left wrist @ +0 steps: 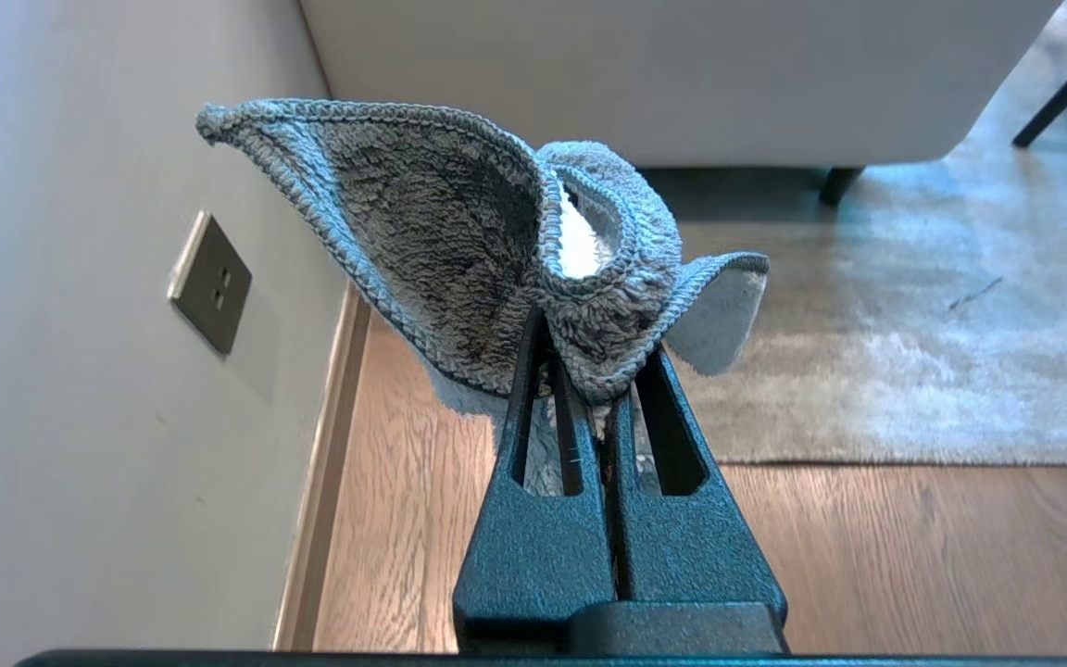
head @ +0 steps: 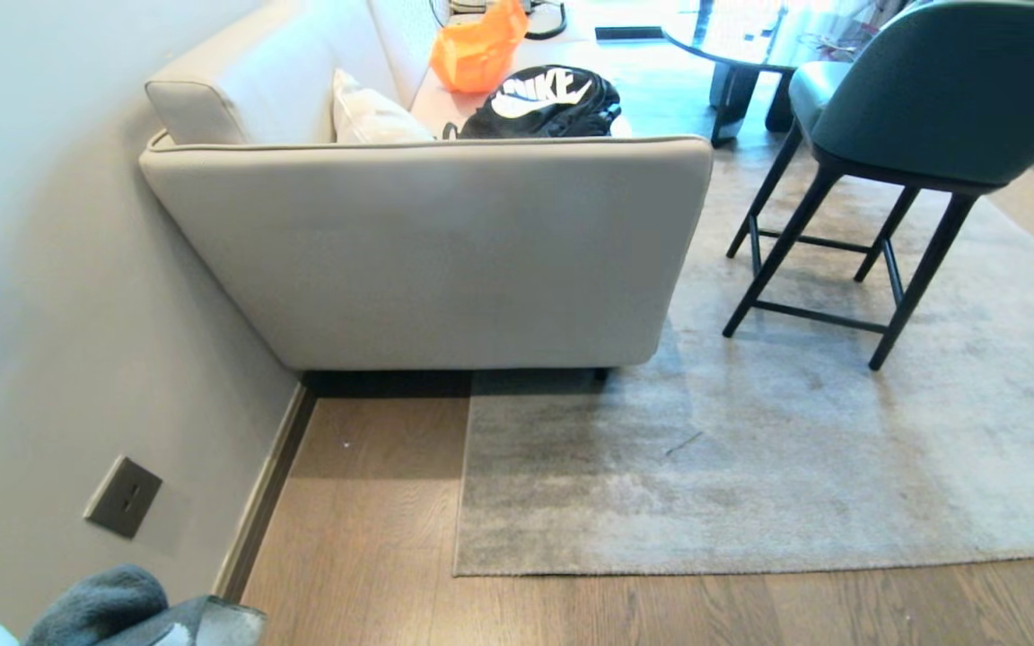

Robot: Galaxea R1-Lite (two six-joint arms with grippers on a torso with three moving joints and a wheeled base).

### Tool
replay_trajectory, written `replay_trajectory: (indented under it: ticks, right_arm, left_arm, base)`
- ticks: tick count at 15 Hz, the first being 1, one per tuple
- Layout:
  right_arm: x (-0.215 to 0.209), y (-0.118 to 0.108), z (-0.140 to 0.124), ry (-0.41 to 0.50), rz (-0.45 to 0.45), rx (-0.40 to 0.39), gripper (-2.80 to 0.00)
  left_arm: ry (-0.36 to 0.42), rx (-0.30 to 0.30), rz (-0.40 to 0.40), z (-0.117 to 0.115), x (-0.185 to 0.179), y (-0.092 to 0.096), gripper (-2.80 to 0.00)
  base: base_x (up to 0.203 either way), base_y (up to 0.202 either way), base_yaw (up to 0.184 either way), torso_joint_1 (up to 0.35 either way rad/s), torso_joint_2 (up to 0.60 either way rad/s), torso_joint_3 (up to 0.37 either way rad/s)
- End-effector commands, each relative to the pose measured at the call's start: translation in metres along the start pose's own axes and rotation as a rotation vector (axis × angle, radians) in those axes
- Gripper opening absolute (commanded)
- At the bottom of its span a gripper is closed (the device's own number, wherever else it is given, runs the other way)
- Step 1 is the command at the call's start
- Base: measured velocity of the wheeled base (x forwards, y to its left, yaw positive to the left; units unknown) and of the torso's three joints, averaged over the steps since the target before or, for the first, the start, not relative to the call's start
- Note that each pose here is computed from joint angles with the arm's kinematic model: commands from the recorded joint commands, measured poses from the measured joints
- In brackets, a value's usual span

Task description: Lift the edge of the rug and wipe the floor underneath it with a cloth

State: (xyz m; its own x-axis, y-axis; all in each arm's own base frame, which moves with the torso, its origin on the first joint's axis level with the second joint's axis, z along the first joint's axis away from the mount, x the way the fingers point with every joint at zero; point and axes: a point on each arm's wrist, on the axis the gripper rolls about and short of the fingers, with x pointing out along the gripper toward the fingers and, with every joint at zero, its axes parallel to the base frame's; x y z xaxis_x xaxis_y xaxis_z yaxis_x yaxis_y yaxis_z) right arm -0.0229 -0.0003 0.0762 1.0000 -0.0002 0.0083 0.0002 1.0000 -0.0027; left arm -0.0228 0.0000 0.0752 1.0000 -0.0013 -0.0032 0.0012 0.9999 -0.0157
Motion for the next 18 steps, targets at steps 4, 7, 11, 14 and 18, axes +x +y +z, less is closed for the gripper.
replay_trajectory:
  ticks: [4,7,11,14,18]
  right_arm:
    - [0.0001,0.0,0.0001,0.001,0.0,0.0,-2.8]
    - [0.0001,0.0,0.0001,0.001,0.0,0.0,-2.8]
    - [0.0001,0.0,0.0001,0.001,0.0,0.0,-2.8]
    - [0.0001,0.0,0.0001,0.001,0.0,0.0,-2.8]
    - [0.0002,0.0,0.0001,0.002,0.0,0.0,-2.8]
  left_arm:
    - [-0.002,-0.001,0.001,0.0004,-0.0001,0.0,-2.8]
    - [0.0,-0.001,0.001,0.0,0.0,0.0,-2.8]
    - [0.0,-0.018,0.003,0.0,0.0,0.0,-2.8]
    - [-0.001,-0.02,0.001,0.0001,0.0,0.0,-2.8]
    - [-0.002,-0.022,0.003,0.0003,0.0,0.0,-2.8]
  base:
    - [0.0,0.0,0.0,0.003,0.0,0.204]
    - [0.0,0.0,0.0,0.006,0.0,0.204]
    - [0.0,0.0,0.0,0.005,0.0,0.203]
    - [0.0,0.0,0.0,0.0,0.0,0.0]
    - [0.0,0.0,0.0,0.0,0.0,0.0]
